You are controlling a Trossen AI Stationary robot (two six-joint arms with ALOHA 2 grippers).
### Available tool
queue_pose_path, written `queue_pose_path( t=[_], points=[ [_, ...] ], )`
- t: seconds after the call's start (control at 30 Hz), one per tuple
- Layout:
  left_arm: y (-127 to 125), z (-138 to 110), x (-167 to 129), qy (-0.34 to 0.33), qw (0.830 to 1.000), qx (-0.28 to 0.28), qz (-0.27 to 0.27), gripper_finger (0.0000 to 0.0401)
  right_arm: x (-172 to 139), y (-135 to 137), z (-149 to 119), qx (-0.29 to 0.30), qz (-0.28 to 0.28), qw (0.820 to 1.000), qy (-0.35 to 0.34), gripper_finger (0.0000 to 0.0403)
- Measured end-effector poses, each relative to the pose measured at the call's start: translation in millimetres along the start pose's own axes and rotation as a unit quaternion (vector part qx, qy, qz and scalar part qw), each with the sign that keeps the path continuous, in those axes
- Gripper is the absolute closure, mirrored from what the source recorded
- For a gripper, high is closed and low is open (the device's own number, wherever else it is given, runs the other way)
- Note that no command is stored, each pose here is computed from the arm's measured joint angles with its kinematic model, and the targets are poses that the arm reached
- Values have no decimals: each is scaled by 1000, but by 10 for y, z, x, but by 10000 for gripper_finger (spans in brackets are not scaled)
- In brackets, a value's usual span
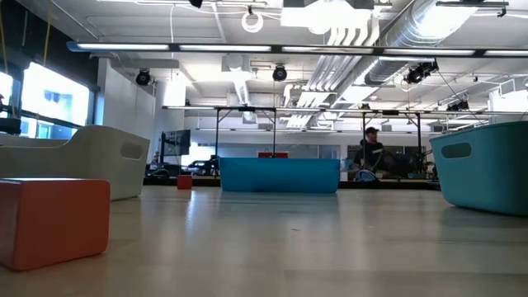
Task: Sort & place blocks by color
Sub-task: Put the green block into the white bin
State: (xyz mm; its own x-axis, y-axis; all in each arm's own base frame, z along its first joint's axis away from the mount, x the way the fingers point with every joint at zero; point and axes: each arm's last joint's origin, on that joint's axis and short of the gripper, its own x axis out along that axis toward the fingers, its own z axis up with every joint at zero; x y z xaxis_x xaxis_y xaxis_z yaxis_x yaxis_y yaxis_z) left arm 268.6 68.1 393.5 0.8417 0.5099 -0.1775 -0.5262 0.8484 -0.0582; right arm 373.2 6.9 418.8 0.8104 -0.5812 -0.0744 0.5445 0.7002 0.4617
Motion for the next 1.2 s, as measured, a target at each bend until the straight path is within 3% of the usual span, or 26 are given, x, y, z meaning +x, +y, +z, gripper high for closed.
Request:
queue_pose_path(
  t=[0.37, 0.73, 0.87, 1.07, 1.2],
  points=[
    [-37, -54, 95, 7, 999, 31, 6, 335, -1, -14, -13, -3, -11, 1000, 3, 313],
    [-44, -19, 95, -11, 999, 36, 3, 338, -14, -16, -14, -11, -10, 1000, 9, 322],
    [-43, -6, 89, -16, 999, 34, 3, 370, -9, -18, -29, -15, -8, 1000, 15, 349],
    [-38, -20, 86, -8, 999, 37, 5, 370, -10, -23, -35, -31, -10, 999, 18, 398],
    [-34, -41, 83, 3, 999, 48, 9, 370, -5, -27, -47, -46, -8, 999, 23, 396]
  ],
)
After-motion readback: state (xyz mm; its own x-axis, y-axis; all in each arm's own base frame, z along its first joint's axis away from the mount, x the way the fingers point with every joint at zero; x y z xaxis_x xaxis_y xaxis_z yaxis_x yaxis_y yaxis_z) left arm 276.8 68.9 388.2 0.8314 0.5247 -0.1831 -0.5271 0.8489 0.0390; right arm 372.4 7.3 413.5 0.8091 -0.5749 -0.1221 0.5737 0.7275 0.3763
